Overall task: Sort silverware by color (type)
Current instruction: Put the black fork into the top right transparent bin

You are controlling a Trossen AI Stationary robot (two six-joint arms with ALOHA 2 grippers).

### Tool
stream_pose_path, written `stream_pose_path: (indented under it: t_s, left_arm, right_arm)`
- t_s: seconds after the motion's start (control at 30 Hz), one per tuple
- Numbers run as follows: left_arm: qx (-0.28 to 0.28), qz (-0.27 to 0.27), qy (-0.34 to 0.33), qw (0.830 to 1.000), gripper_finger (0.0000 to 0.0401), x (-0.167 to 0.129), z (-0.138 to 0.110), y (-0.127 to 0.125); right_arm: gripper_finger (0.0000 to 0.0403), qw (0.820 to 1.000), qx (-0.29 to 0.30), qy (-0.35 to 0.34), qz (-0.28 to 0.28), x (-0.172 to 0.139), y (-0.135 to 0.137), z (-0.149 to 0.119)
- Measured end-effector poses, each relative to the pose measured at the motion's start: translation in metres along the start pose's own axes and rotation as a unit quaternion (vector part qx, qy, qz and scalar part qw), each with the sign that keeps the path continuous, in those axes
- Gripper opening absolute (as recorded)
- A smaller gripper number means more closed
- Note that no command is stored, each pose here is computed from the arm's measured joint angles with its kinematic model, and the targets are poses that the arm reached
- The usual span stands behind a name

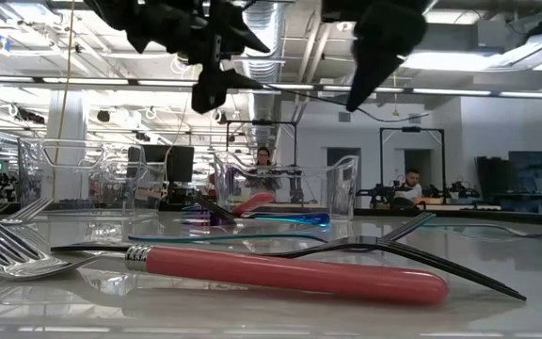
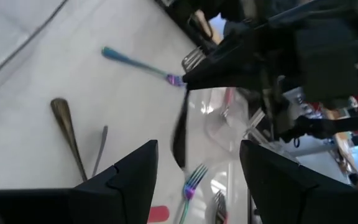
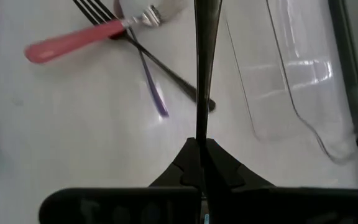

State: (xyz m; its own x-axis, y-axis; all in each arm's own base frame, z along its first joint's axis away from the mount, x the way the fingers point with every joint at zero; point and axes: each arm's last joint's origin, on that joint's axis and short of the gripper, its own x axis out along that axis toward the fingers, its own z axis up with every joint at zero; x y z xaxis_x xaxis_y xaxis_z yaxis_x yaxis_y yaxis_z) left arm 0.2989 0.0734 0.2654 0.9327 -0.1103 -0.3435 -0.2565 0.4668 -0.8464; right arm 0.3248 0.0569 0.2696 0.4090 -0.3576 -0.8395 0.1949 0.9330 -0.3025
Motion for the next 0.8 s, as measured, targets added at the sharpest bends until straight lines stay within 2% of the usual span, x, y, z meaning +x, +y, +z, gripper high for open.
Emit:
stream_pose_path:
  t_s: [0.17,0.67,0.8]
  left_arm:
    - [0.013,0.002,0.008,1.0,0.0213,0.003,-0.001,0.002]
    - [0.038,0.007,0.017,0.999,0.0212,0.003,-0.004,0.002]
    - [0.041,0.012,0.01,0.999,0.0195,0.003,-0.004,0.003]
  right_arm:
    - [0.0022,1.0,-0.009,-0.011,0.002,-0.001,0.0,0.008]
    - [0.0024,0.999,0.011,-0.045,0.007,0.001,-0.011,0.017]
    - [0.0024,0.999,0.007,-0.047,0.013,0.001,-0.011,0.018]
